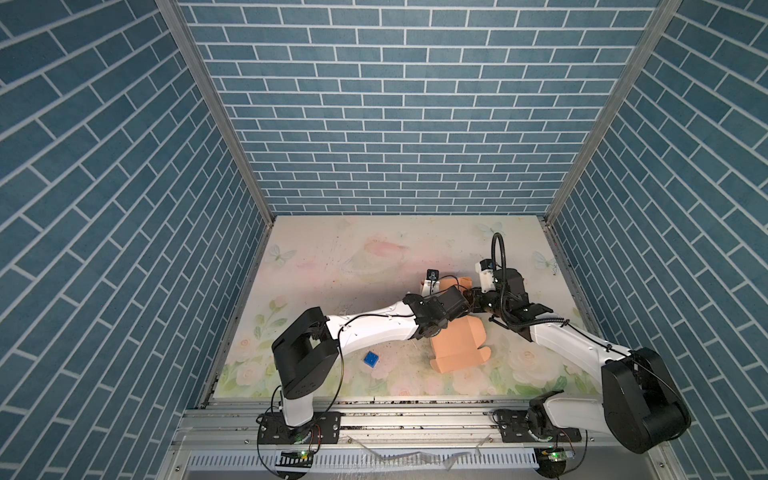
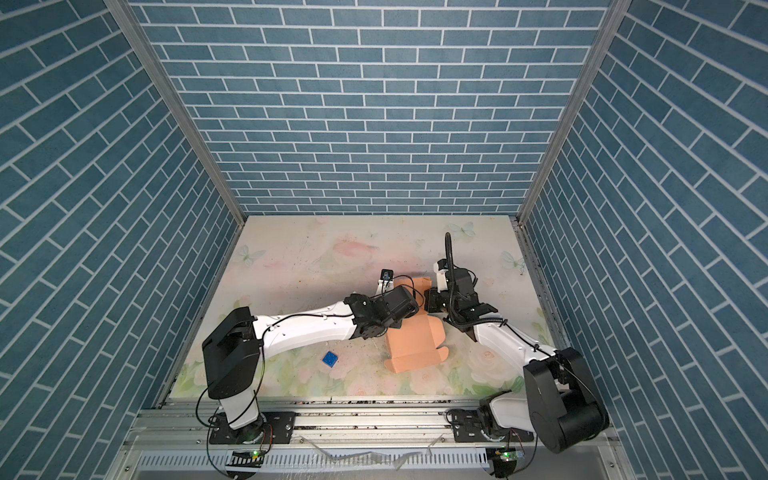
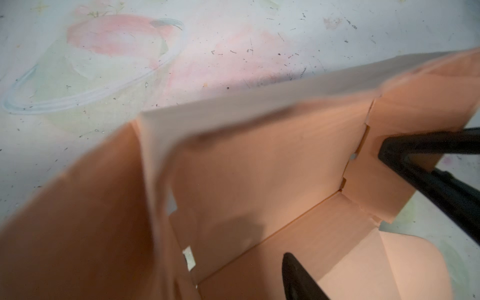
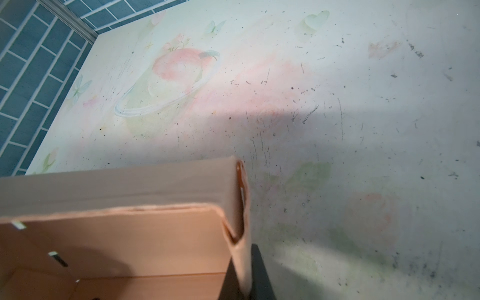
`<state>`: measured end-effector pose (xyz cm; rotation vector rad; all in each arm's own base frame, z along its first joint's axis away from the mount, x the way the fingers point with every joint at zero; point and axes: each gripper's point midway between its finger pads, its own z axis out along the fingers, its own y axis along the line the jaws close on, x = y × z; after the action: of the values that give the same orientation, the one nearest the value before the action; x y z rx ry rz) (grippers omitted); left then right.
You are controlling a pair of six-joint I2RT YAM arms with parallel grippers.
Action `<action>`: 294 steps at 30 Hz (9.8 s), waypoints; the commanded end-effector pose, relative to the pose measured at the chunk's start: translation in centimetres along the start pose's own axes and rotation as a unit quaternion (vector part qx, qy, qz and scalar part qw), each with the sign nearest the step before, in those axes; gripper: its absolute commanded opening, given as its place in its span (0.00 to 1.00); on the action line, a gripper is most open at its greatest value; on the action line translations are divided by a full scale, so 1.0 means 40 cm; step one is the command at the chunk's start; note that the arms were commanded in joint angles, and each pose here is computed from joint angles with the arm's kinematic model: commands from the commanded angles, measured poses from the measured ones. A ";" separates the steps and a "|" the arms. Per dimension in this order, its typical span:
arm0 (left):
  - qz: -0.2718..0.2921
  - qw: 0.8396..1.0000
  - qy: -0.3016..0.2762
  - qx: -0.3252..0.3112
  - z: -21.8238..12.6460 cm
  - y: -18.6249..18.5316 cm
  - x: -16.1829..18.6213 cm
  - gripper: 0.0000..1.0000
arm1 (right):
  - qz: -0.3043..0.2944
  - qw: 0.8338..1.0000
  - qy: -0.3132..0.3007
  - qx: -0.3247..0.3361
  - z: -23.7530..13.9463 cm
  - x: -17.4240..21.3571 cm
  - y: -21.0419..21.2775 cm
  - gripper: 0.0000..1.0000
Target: Fold the paper box
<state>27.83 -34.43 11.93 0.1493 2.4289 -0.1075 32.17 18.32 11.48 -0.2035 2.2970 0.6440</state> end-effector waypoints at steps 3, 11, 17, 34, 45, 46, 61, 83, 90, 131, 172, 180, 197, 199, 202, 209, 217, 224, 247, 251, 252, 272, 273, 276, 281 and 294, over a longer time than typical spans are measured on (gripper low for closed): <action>-0.004 1.000 -0.022 0.006 -0.038 0.020 -0.016 0.64 | -0.008 1.000 -0.019 -0.009 -0.020 -0.034 0.021 0.00; 0.040 0.981 -0.046 0.187 -0.136 -0.086 -0.048 0.72 | -0.008 1.000 -0.017 -0.009 -0.017 -0.032 0.020 0.00; 0.054 0.968 -0.047 0.241 -0.186 -0.077 -0.063 0.74 | -0.009 1.000 -0.016 -0.009 -0.016 -0.030 0.021 0.00; -0.085 0.959 -0.094 0.255 -0.227 0.258 -0.116 0.69 | -0.009 1.000 -0.016 -0.011 -0.014 -0.030 0.023 0.00; -0.061 0.933 -0.071 0.347 -0.146 0.185 -0.100 0.60 | -0.009 1.000 -0.013 -0.010 -0.009 -0.026 0.021 0.00; -0.058 0.931 -0.070 0.354 -0.141 0.176 -0.100 0.59 | -0.010 1.000 -0.013 -0.009 -0.009 -0.026 0.021 0.00; -0.034 0.912 -0.060 0.404 -0.115 0.099 -0.110 0.49 | -0.010 1.000 -0.013 -0.010 -0.009 -0.027 0.022 0.00; 0.000 0.928 -0.041 0.370 -0.079 0.019 -0.085 0.47 | -0.011 1.000 -0.015 -0.011 -0.013 -0.028 0.026 0.00; 0.020 0.955 -0.029 0.295 -0.052 0.037 -0.080 0.46 | -0.012 1.000 -0.015 -0.012 -0.013 -0.028 0.027 0.00; 0.112 0.988 0.020 -0.103 -0.024 0.140 -0.094 0.18 | -0.015 0.999 -0.027 -0.010 -0.031 -0.038 0.030 0.00; 0.074 0.991 -0.043 -0.104 -0.053 0.081 -0.114 0.44 | -0.010 1.000 -0.024 0.003 -0.022 -0.033 0.016 0.00; 0.046 0.997 -0.046 -0.053 -0.082 0.083 -0.125 0.56 | -0.011 1.000 -0.024 0.000 -0.022 -0.034 0.018 0.00; 0.014 0.998 -0.029 0.054 -0.038 0.075 -0.126 0.54 | -0.010 1.000 -0.024 0.000 -0.025 -0.033 0.019 0.00; 0.018 0.998 -0.028 0.055 -0.033 0.071 -0.129 0.49 | -0.011 1.000 -0.024 0.000 -0.024 -0.033 0.018 0.00; 0.017 0.998 -0.029 0.052 -0.024 0.073 -0.134 0.40 | -0.011 1.000 -0.024 0.000 -0.024 -0.034 0.019 0.00; 0.022 0.999 -0.030 0.016 -0.007 0.093 -0.145 0.24 | -0.011 1.000 -0.024 0.001 -0.023 -0.033 0.018 0.00; 0.030 0.998 -0.025 -0.042 0.013 0.121 -0.149 0.17 | -0.011 1.000 -0.024 0.000 -0.023 -0.033 0.018 0.00; 0.042 0.994 -0.020 -0.097 0.026 0.142 -0.143 0.09 | -0.010 1.000 -0.024 -0.003 -0.022 -0.033 0.021 0.00; 0.119 0.950 -0.069 -0.282 0.014 0.200 -0.146 0.00 | -0.008 1.000 -0.024 0.003 -0.021 -0.033 0.015 0.00; 0.106 0.949 -0.090 -0.281 0.017 0.179 -0.146 0.00 | -0.007 1.000 -0.022 0.002 -0.018 -0.030 0.015 0.00; 0.098 0.951 -0.093 -0.278 0.022 0.177 -0.146 0.00 | -0.008 1.000 -0.023 0.001 -0.018 -0.030 0.016 0.00; -0.042 0.987 -0.095 -0.119 0.034 0.098 -0.140 0.03 | -0.008 1.000 -0.023 0.004 -0.018 -0.030 0.013 0.00; -0.044 0.988 -0.095 -0.118 0.033 0.097 -0.141 0.03 | -0.008 1.000 -0.023 0.005 -0.019 -0.029 0.012 0.00; -0.046 0.988 -0.090 -0.119 0.033 0.104 -0.137 0.06 | -0.009 1.000 -0.024 0.005 -0.021 -0.031 0.012 0.00; -0.054 0.986 -0.091 -0.127 0.010 0.146 -0.129 0.15 | -0.009 1.000 -0.024 0.004 -0.022 -0.030 0.014 0.00; -0.073 0.986 -0.119 -0.087 -0.086 0.211 -0.155 0.62 | -0.009 1.000 -0.016 0.006 -0.011 -0.024 0.011 0.00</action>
<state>31.13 -27.89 17.10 -0.0885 2.2253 0.0037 31.87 19.24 12.82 -0.2373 2.2514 0.6758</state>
